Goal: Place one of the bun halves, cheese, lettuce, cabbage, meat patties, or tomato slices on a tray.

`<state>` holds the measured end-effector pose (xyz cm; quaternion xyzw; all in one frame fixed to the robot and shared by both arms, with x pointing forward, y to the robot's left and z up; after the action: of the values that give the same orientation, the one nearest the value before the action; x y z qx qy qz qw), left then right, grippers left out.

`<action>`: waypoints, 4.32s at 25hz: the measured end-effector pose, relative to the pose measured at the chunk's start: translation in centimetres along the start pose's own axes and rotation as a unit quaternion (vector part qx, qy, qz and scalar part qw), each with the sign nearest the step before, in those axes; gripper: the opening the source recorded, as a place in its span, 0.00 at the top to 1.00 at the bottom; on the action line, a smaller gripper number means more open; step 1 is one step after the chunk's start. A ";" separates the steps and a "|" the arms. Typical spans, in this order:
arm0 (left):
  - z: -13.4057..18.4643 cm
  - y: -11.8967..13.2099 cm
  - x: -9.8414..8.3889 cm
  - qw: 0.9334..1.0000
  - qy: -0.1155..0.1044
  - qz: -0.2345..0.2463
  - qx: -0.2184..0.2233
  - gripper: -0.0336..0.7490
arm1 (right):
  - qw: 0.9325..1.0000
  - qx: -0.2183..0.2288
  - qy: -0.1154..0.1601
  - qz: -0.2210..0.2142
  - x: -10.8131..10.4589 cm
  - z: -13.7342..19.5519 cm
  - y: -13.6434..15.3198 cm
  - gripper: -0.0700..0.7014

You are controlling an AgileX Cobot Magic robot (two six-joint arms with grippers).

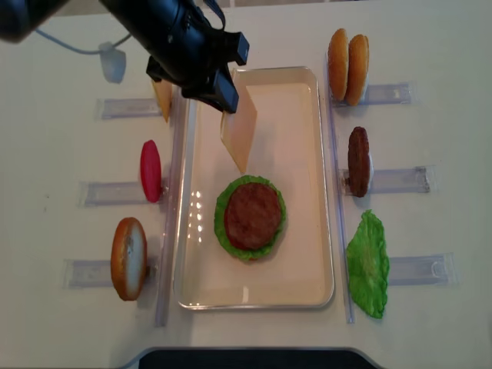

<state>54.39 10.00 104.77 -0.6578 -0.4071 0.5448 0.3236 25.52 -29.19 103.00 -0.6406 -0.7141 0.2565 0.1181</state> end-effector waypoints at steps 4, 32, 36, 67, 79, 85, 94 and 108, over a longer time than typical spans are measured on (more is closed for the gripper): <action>2.3 0.4 0.5 0.999 -0.007 0.031 -0.006 0.93 | 1.000 0.000 0.000 0.000 0.0 0.0 0.0 0.25; 7.8 5.8 3.3 0.986 -0.059 0.154 -0.024 0.93 | 1.000 0.000 0.000 0.000 0.0 0.0 0.0 0.25; 8.0 6.5 3.4 0.986 -0.059 0.155 -0.010 0.93 | 1.000 0.000 0.000 0.000 0.0 0.0 0.0 0.25; 7.9 7.0 4.8 0.993 -0.014 0.114 -0.008 0.93 | 1.000 0.000 0.000 0.000 0.0 0.0 0.0 0.25; 7.9 7.1 5.5 0.996 0.002 0.083 -0.008 0.93 | 1.000 0.000 0.000 0.000 0.0 0.0 0.0 0.25; 7.8 7.2 5.8 0.997 -0.001 0.070 -0.011 0.93 | 1.000 0.000 0.000 0.000 0.0 0.0 0.0 0.25; 7.7 7.2 5.9 0.998 -0.001 0.067 -0.017 0.67 | 1.000 0.000 0.000 0.000 0.0 0.0 0.0 0.25; 7.6 7.0 6.3 0.999 -0.015 0.042 -0.007 0.24 | 1.000 0.000 0.000 0.000 0.0 0.0 0.0 0.25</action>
<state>48.69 12.25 94.36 -0.6685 -0.3878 0.5646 0.2897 25.52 -29.19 103.00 -0.6407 -0.7140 0.2563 0.1184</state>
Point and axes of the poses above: a point on each arm's last joint axis where the gripper is mounted, y pointing out along that axis toward the gripper, x along the wrist's bending axis when the last joint is at zero, z = x × y, the point moved 3 cm from there along y, pointing out along that axis toward the gripper, and after that the axes turned 12 degrees about -y, right-handed, at the moved point
